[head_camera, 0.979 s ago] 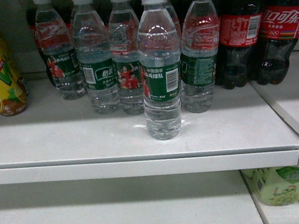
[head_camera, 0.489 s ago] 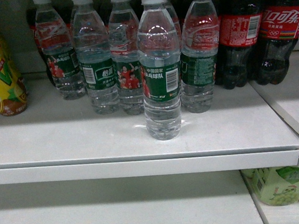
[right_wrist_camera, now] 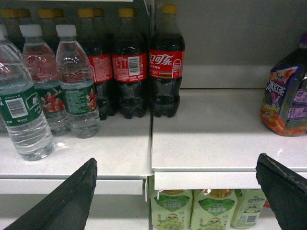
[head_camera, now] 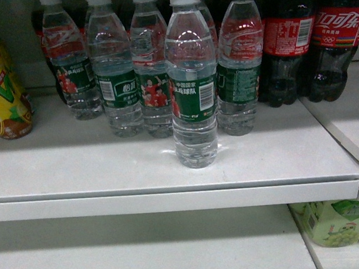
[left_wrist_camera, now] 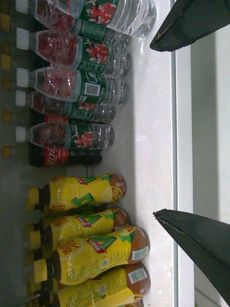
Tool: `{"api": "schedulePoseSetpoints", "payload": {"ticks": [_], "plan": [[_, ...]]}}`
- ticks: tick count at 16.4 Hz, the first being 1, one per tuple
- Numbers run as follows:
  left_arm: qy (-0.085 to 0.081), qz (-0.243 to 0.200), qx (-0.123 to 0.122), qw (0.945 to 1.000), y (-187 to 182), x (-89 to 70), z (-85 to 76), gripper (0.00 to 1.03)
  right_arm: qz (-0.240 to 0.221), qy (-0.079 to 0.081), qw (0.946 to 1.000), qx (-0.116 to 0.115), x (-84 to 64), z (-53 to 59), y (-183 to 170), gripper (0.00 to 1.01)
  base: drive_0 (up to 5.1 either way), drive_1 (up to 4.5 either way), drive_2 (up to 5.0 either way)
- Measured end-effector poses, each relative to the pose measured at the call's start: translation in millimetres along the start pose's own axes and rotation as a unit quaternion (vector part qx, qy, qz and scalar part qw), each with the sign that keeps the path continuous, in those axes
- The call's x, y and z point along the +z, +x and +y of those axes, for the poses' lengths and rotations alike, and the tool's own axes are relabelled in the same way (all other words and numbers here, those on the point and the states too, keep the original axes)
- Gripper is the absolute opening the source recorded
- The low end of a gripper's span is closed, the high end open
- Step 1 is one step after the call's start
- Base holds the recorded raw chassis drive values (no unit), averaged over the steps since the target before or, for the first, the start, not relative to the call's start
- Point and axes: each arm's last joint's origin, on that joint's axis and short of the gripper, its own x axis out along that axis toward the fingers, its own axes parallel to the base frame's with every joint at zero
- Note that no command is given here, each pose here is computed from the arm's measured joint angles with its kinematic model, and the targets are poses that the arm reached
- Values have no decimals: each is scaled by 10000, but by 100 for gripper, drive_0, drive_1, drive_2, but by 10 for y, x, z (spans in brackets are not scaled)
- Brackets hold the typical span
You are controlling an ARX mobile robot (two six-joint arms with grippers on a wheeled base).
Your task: Move water from second to third shelf
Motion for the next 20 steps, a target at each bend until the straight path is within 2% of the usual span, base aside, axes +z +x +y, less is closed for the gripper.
{"api": "schedulePoseSetpoints", "payload": {"ticks": [3,4,5,6,8,9,10,12,14,17,20], "plan": [[0,0,0,10000,0,0,0,98,0,0,10000,0,0,0,0,98,0,0,0],[0,0,2,10000,0,0,0,98,337,214,9989,265,-21,-18,17,98,0,0,0],[0,-4,0,10000,0,1,0,98,478,411,9975,331,27,-69,84,98,0,0,0],[0,0,-2,10000,0,0,0,98,362,491,9975,367,173,-126,170,98,0,0,0],[0,0,0,10000,0,0,0,98,-79,385,9971,648,570,-151,387,98,0,0,0],[0,-2,0,10000,0,0,0,98,-206,320,9969,693,743,-160,553,98,0,0,0],[0,-2,0,10000,0,0,0,98,-226,304,9964,758,859,-154,728,98,0,0,0],[0,-2,0,10000,0,0,0,98,-50,292,9949,964,900,-89,985,98,0,0,0],[0,-2,0,10000,0,0,0,98,161,255,9910,1305,798,73,1161,98,0,0,0],[0,-2,0,10000,0,0,0,98,463,-21,9811,1880,541,442,1356,98,0,0,0],[0,-2,0,10000,0,0,0,98,917,-206,9647,2461,237,878,1448,98,0,0,0]]}}
